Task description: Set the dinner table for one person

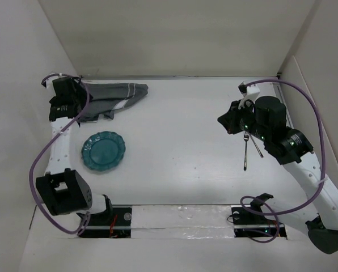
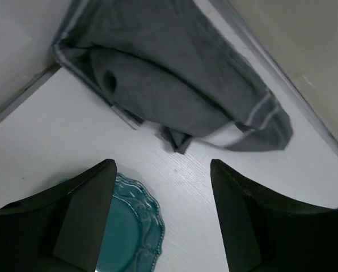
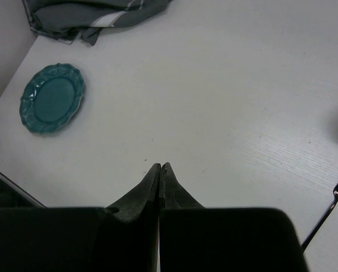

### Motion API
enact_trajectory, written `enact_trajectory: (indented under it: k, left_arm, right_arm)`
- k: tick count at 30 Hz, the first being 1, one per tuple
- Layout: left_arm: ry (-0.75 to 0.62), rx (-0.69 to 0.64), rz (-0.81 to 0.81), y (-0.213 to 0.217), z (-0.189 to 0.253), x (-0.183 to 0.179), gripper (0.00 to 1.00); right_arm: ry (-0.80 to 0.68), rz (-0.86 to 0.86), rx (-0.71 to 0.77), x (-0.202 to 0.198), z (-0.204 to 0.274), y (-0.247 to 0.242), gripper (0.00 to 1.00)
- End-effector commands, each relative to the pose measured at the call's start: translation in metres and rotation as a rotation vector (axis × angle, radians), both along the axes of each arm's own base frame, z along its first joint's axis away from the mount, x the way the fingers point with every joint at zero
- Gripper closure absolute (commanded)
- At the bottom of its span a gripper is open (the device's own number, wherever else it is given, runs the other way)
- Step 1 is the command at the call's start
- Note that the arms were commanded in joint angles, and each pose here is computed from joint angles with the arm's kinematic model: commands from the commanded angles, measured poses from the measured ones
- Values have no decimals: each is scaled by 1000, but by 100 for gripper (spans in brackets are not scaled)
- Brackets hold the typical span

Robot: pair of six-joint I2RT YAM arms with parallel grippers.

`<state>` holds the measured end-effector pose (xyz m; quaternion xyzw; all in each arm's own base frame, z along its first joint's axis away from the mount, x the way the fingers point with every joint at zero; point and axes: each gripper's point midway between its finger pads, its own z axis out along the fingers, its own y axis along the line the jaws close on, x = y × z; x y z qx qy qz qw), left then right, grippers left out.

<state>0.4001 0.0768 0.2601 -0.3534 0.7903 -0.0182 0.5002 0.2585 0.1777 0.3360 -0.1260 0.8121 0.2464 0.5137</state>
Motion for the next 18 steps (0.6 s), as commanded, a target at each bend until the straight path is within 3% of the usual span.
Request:
enact_trajectory:
  k: [1,3,4,7,13,18]
  left_arm:
    - [57,-67,48,19,-30,5,35]
    - [79,-70,69,28,-42,12,32]
    - [114,-72,80,31,-57,17,32]
    - [157,-85,78,34,-84,32,32]
    - [227,-92,116,47,-124,64,34]
    - [231,-120,102,47,-144,89,43]
  right_arm:
    - [-38,30,21,-3,6,2,99]
    - [-36,58,40,-7,6,7,86]
    - [-31,72,43,-9,4,9,68]
    - [-8,100,30,-9,0,13,48]
    - [37,138,20,-10,-9,20,46]
    - [70,152,3,-15,-18,24,46]
